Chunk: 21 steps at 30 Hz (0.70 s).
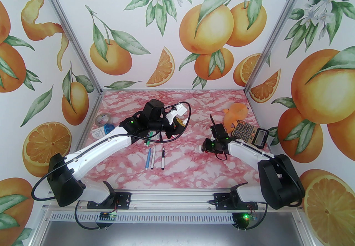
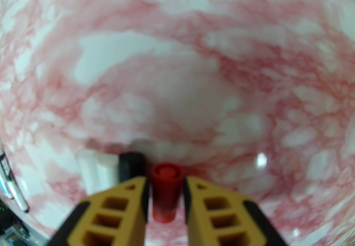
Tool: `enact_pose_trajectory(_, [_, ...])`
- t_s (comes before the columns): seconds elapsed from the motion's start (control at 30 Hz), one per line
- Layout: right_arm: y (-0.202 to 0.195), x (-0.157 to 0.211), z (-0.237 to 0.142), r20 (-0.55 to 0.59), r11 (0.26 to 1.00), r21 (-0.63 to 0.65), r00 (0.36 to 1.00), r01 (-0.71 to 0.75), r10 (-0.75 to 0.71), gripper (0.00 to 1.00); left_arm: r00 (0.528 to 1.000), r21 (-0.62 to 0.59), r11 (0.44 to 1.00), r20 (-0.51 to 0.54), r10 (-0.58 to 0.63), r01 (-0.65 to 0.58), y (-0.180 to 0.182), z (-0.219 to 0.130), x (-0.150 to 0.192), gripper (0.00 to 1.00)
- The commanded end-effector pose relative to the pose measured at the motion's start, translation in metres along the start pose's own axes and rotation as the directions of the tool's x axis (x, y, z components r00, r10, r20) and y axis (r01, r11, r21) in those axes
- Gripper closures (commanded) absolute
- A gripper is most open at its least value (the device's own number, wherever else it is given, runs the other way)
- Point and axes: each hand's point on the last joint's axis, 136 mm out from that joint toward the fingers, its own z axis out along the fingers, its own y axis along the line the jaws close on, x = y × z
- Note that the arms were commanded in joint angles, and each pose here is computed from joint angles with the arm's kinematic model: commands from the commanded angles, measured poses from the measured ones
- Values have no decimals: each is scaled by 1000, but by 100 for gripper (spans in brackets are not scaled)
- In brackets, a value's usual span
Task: Open the pen caps
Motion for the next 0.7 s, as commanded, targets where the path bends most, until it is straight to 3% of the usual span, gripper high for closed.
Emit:
enact_pose_trajectory(0.0, [5,-14,-19,58,999,13,998,32,-33,71,1000,12,1000,8,7,-7,-2,1,-5,96])
enact_pose_trajectory(0.17, [18,-22,-51,122,998,-4,991,62,-61,69,1000,3,1000,13,4,-4,-1,1,-5,96])
enact_pose_trajectory(0.37, [42,-27,-101,226,989,-92,970,112,-89,56,1000,-51,999,4,-1,1,11,5,-3,96])
enact_pose_trajectory(0.47, [50,-25,-130,274,980,-149,957,135,-90,46,999,-90,996,21,-24,26,15,-1,-10,95])
enact_pose_trajectory(0.67, [67,-7,-181,326,941,-270,939,204,-110,14,991,-206,970,-2,-132,129,31,-12,-6,95])
